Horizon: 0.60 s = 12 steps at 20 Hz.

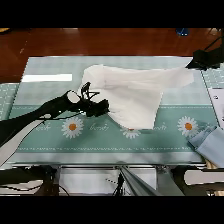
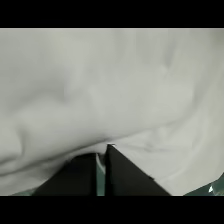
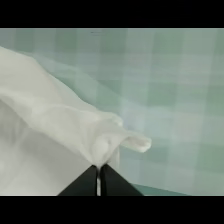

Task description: Fold the shirts.

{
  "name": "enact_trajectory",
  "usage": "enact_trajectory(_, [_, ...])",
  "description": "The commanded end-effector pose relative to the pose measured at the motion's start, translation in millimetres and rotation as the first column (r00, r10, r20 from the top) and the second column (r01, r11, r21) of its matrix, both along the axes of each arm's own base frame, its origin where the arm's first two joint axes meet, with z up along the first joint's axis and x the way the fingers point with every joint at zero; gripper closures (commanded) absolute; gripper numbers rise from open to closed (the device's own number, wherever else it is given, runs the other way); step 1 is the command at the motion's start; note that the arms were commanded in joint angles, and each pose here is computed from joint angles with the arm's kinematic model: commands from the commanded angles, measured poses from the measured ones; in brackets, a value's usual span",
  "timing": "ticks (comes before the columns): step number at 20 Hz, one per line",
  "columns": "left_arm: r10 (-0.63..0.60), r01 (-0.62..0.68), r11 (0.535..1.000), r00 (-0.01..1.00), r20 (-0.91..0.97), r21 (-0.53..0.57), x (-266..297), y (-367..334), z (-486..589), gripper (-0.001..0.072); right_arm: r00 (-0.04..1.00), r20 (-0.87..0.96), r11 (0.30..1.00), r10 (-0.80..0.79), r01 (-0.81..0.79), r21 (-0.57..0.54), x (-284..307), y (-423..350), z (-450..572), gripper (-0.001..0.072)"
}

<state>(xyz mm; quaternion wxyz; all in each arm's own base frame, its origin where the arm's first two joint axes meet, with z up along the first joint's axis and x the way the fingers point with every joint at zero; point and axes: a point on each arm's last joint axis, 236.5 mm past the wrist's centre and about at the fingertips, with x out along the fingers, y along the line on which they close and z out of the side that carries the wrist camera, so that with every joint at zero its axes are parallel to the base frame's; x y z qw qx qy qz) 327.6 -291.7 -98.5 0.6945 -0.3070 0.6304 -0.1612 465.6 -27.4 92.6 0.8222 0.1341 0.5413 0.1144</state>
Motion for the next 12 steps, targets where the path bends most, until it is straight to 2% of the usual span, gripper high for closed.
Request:
enact_trajectory(1, [0.016,-0.017,1.000,1.000,-0.014,-0.006,1,-1,-1,0.0685,1.000,0.002,1.000,-0.001,0.001,0.000,0,0,1,0.0690])
enact_trajectory(5, [-0.068,0.069,0.997,0.997,0.045,-0.023,2,-8,17,0.0686,1.000,0.006,1.000,0.002,-0.002,-0.002,1,0,1,0.0690])
enact_trajectory(8, [-0.187,0.208,0.976,0.954,0.233,-0.068,14,-27,91,0.0687,0.999,0.050,1.000,-0.011,0.012,-0.007,6,-1,10,0.0690])
enact_trajectory(10, [-0.216,0.283,0.954,0.875,0.432,-0.096,24,-34,180,0.0687,0.991,0.135,1.000,-0.027,0.027,0.006,13,2,35,0.0690])
enact_trajectory(12, [-0.169,0.308,0.945,0.752,0.637,-0.113,27,-24,288,0.0687,0.966,0.255,0.999,-0.049,0.048,0.011,18,5,73,0.0690])
